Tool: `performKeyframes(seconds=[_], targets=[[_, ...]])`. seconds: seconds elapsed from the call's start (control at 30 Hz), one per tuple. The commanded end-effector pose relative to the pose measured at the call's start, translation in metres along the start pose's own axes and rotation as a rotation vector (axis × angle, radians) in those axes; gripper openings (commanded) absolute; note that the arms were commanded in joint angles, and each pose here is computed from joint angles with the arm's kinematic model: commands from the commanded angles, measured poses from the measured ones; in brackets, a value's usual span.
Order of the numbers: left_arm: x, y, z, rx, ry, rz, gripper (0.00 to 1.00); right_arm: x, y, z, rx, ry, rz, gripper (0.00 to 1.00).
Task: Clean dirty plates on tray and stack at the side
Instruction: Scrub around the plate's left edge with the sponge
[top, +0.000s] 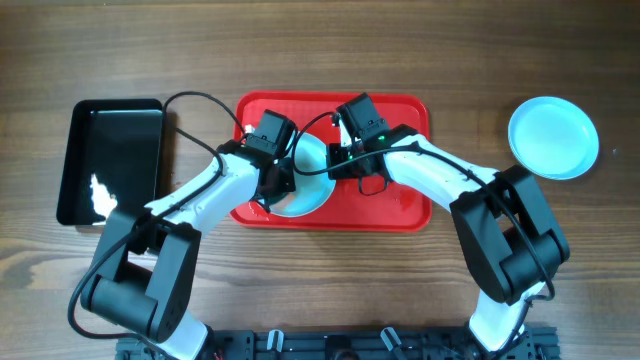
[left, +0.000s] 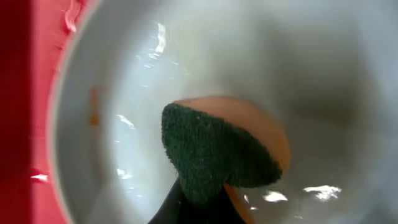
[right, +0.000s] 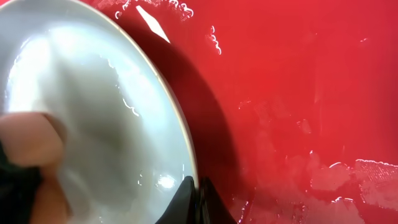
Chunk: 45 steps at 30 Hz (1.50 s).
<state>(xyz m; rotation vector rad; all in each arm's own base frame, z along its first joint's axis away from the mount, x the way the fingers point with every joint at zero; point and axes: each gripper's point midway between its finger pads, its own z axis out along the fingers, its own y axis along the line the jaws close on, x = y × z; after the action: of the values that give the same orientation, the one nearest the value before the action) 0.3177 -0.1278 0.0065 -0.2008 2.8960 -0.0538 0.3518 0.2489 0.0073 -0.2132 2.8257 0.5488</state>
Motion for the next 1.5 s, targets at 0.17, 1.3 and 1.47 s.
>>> performKeyframes(seconds=[0.17,1.3,1.47], targets=[[-0.033,0.049,-0.004,-0.284,-0.188,0.022,0.04,0.004,-0.018,0.009,0.067,0.013,0.024,0.04],[-0.072,-0.02,-0.008,0.055,-0.316,0.067,0.04,0.004,-0.018,0.009,0.066,0.013,0.024,0.04],[-0.075,-0.021,-0.009,0.057,-0.331,0.089,0.04,0.004,-0.018,0.009,0.066,0.013,0.024,0.04]])
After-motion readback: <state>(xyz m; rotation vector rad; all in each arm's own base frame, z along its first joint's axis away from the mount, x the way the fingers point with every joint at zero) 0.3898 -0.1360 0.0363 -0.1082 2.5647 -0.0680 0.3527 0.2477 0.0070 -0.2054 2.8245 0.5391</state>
